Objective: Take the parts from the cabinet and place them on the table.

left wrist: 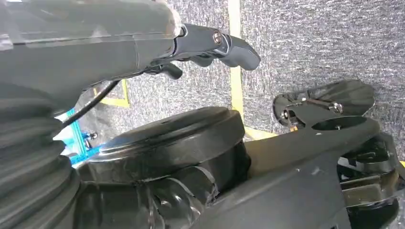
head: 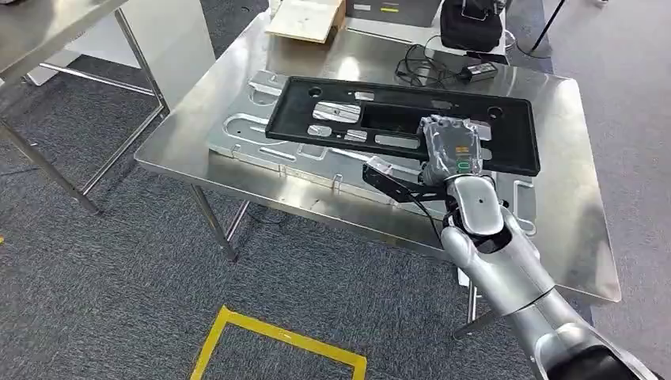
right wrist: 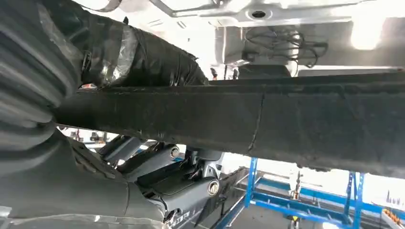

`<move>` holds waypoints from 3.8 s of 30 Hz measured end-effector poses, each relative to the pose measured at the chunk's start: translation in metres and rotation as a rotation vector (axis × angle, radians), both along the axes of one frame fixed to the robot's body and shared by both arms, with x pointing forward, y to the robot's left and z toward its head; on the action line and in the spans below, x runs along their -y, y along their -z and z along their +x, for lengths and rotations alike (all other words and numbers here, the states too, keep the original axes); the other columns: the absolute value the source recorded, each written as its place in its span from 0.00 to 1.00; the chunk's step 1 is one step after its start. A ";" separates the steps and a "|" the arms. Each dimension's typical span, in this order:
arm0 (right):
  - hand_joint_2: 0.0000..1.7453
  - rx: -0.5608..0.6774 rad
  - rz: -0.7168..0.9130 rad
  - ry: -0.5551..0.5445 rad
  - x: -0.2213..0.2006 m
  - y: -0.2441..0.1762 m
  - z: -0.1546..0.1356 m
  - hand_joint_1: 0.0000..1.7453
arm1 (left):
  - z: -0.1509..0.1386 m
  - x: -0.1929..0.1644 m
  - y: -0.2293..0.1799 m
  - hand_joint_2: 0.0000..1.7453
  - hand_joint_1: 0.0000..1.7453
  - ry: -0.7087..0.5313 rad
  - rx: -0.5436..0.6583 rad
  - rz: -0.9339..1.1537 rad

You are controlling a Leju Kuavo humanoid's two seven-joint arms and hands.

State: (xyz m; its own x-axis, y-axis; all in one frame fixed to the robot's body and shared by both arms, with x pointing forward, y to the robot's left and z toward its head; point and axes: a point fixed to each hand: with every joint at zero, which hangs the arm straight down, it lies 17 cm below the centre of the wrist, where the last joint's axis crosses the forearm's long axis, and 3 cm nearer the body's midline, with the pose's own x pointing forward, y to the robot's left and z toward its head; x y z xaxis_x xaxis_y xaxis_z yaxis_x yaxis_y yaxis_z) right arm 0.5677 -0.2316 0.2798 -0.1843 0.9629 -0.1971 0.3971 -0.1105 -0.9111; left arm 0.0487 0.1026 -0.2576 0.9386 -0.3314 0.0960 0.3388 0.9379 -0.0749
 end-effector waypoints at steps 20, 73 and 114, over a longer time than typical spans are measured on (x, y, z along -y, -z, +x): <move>1.00 -0.039 0.054 0.185 0.110 0.032 0.010 1.00 | 0.004 0.000 0.000 1.00 0.00 0.002 0.008 0.005; 0.00 -0.291 0.180 0.394 0.186 0.197 -0.019 0.00 | 0.001 -0.003 0.001 0.00 0.00 -0.085 0.011 0.013; 1.00 0.208 0.077 -0.426 -0.209 0.007 -0.127 0.00 | -0.006 0.001 0.000 0.00 0.00 -0.100 -0.012 0.008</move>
State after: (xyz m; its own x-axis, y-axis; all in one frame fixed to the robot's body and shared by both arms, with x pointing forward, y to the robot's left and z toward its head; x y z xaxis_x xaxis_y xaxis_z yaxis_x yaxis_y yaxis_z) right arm 0.4405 -0.0228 0.2724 -0.5300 0.8233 -0.2032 0.5674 0.1662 -0.8065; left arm 0.0429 0.1011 -0.2580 0.9681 -0.2368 0.0826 0.2427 0.9676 -0.0704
